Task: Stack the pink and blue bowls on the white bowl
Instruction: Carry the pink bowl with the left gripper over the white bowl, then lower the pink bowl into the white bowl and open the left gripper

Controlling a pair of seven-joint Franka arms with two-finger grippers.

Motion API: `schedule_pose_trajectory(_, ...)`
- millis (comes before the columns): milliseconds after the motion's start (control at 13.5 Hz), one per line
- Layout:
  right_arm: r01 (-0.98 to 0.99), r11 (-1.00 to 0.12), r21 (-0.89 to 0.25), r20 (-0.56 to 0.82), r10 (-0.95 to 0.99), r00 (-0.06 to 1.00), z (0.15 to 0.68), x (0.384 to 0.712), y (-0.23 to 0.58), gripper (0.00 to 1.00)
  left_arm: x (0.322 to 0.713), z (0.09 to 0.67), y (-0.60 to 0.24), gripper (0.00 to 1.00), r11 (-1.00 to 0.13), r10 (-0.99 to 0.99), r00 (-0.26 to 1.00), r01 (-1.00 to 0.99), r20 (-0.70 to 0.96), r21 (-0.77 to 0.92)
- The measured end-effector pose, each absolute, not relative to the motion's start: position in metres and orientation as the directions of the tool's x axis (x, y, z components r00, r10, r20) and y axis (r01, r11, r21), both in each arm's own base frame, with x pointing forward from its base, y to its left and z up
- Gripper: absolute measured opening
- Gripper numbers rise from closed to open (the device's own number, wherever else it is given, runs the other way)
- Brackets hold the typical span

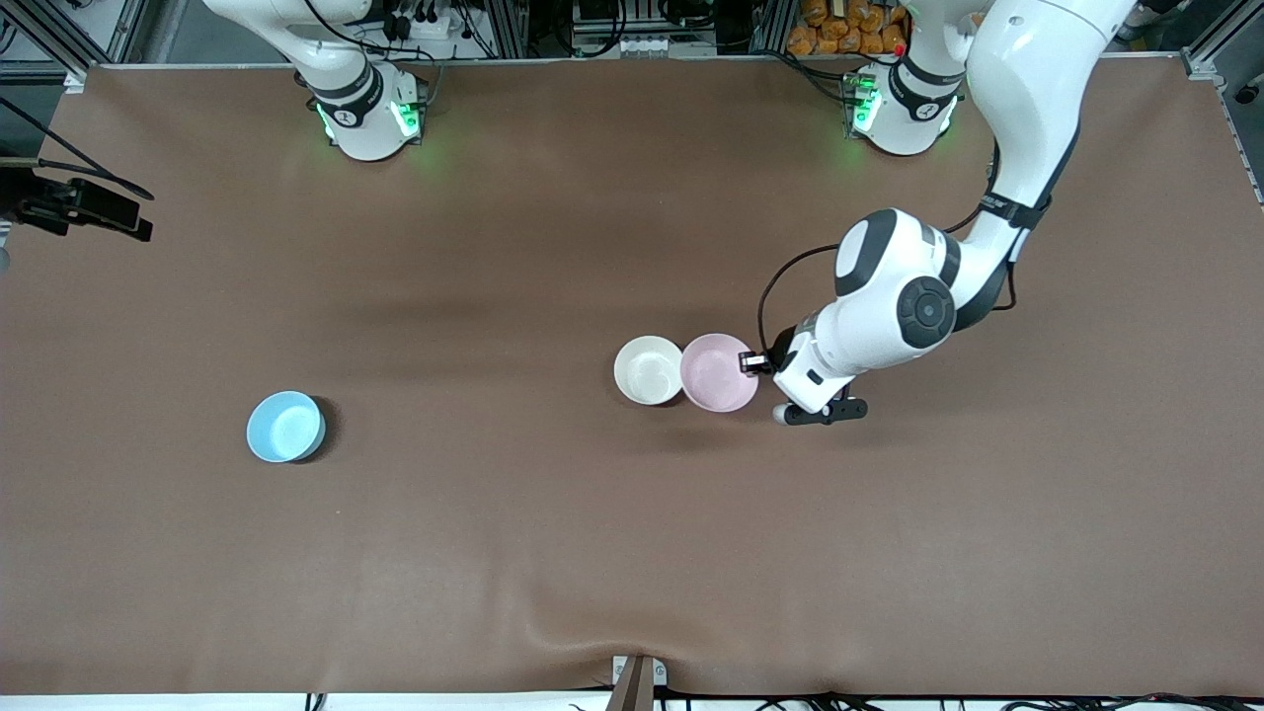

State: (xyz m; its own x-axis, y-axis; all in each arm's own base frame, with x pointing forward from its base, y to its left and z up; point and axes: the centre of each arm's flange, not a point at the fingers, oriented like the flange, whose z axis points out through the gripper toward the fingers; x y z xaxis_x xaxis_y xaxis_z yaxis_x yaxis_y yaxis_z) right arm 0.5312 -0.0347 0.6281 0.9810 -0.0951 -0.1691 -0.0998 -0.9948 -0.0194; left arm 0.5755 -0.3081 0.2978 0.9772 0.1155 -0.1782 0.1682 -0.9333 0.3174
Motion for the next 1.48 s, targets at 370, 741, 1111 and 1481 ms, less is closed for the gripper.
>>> schedule_pose_trajectory(370,-0.100,-0.995,-0.019,-0.169,-0.095,0.981,0.628,0.531,-0.035,1.00,0.565,0.292,-0.335,0.03,-0.927,0.138,0.975,0.190,-0.175,0.324)
schedule_pose_trajectory(741,-0.100,-0.995,-0.019,-0.169,-0.095,0.981,0.628,0.531,-0.035,1.00,0.554,0.288,-0.358,0.03,-0.929,0.125,0.975,0.180,-0.182,0.324)
schedule_pose_trajectory(1111,-0.100,-0.995,-0.019,-0.169,-0.095,0.981,0.628,0.531,-0.035,1.00,0.548,0.276,-0.371,0.03,-0.928,0.114,0.978,0.168,-0.176,0.332)
schedule_pose_trajectory(1481,-0.100,-0.995,-0.019,-0.169,-0.095,0.981,0.628,0.531,-0.035,1.00,0.544,0.256,-0.384,0.03,-0.919,0.128,0.979,0.177,-0.160,0.351)
